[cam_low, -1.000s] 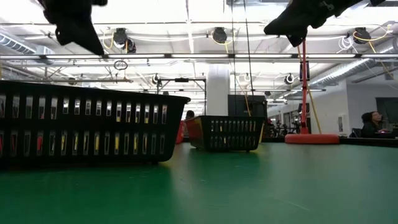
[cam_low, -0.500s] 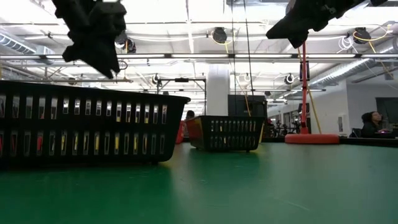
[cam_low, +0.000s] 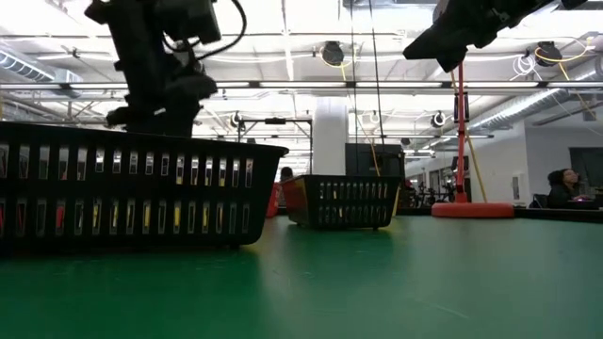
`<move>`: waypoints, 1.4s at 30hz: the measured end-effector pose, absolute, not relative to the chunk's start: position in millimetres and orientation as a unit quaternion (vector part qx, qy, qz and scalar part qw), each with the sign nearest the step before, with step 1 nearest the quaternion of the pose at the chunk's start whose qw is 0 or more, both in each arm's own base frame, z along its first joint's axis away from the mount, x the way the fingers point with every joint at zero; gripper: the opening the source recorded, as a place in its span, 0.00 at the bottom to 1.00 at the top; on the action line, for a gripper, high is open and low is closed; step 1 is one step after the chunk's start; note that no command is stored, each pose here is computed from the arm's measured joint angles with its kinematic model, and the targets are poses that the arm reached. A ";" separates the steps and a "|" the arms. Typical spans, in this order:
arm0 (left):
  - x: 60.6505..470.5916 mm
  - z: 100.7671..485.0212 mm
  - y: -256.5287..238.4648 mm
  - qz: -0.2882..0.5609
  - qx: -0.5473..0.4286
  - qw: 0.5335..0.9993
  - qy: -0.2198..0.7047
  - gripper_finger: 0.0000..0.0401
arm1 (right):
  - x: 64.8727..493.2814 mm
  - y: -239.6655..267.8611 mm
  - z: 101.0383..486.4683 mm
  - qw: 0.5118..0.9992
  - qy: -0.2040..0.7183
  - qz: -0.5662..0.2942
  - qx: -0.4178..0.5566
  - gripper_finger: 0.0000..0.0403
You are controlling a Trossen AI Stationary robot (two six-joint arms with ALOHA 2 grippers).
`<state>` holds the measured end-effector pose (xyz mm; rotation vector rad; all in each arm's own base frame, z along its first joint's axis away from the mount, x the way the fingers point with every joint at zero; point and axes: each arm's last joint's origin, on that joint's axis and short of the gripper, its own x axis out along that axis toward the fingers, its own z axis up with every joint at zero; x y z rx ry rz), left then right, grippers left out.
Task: Stack baskets by color
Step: Stack the bottom yellow bin on top of the top left yellow bin
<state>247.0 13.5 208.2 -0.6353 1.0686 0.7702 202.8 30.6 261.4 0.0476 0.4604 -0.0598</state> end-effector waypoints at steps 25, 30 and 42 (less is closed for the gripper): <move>254.3 191.7 20.3 0.370 -0.284 0.728 0.503 0.56 | 202.6 30.5 261.1 0.972 0.230 -0.030 0.021 0.00; 252.1 187.5 20.7 0.371 -0.283 0.726 0.505 0.56 | 202.6 30.5 261.1 0.972 0.230 -0.030 0.021 0.00; 247.7 177.6 20.6 0.379 -0.292 0.720 0.503 0.36 | 202.6 30.4 261.1 0.972 0.230 -0.029 0.018 0.00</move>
